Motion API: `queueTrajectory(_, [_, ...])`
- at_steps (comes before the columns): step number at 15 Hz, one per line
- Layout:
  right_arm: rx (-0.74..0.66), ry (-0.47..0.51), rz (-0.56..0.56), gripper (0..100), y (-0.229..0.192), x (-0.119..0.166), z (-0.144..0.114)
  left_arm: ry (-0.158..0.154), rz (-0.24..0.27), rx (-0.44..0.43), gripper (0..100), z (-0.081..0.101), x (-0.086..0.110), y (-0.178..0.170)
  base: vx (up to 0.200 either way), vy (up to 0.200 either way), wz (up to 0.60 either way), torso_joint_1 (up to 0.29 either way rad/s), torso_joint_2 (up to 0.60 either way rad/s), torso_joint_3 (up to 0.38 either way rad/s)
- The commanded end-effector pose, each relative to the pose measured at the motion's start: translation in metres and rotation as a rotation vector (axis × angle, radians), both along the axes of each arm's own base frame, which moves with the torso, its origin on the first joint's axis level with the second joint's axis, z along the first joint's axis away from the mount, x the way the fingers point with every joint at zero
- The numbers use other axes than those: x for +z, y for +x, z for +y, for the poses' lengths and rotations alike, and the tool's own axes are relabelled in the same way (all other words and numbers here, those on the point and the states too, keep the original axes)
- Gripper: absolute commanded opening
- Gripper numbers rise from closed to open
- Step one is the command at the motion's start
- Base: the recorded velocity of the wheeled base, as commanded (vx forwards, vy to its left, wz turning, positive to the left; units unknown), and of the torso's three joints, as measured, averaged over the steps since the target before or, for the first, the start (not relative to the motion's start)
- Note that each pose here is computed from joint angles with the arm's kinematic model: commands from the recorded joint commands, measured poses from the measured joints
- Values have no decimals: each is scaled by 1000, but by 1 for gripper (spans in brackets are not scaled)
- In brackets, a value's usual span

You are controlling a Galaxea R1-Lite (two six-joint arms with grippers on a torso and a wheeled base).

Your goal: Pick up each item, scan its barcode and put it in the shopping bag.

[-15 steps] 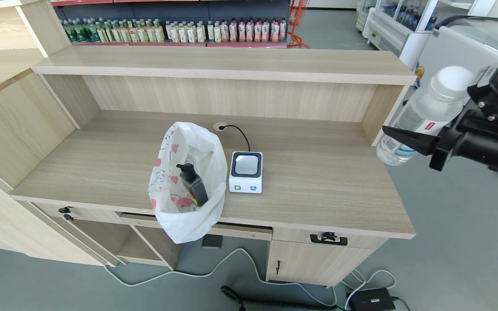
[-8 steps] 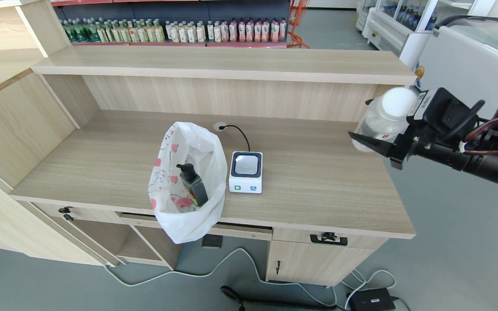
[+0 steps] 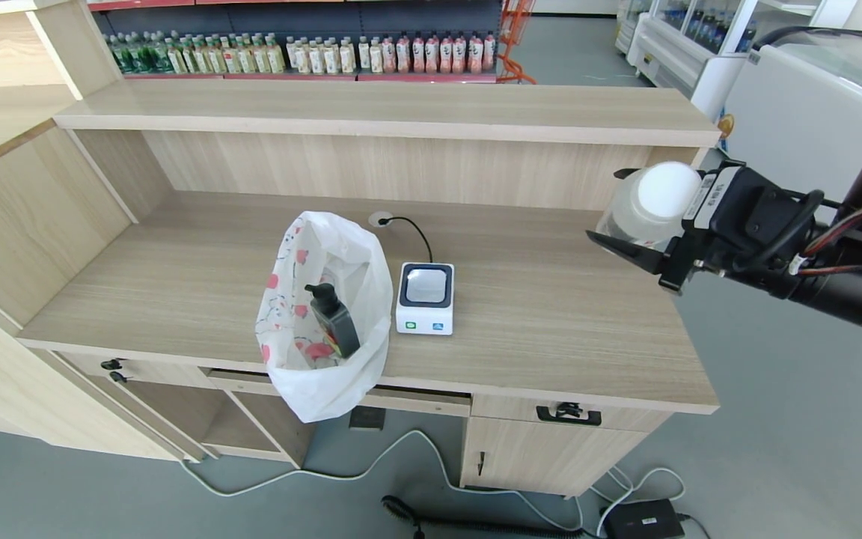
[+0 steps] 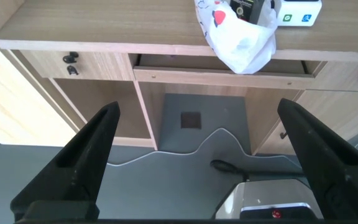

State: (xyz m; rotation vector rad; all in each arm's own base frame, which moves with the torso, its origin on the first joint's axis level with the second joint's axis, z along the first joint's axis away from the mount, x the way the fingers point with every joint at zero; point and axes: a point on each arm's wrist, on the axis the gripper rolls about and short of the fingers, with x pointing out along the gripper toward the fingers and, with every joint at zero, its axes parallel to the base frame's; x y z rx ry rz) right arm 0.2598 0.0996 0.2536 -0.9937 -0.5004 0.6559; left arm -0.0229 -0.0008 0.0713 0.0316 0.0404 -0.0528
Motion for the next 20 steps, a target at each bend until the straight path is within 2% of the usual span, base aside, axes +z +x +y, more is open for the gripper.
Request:
queueTrajectory(1, [16, 4, -13, 0, -5, 3, 5, 1, 0, 0, 100, 0, 0, 0, 0, 0, 0, 0, 0, 0])
queueTrajectory(5, [33, 13, -17, 0, -15, 6, 23, 0, 0, 0, 100, 0, 0, 0, 0, 50, 0, 2, -1, 2])
queueTrajectory(10, [32, 12, -11, 0, -17, 4, 26, 6, 0, 0, 100, 0, 0, 0, 0, 40, 0, 0, 0, 0])
queueTrajectory(20, [9, 10, 2, 0, 5, -11, 27, 6, 0, 0, 100, 0, 0, 0, 0, 200, 0, 1, 1, 1])
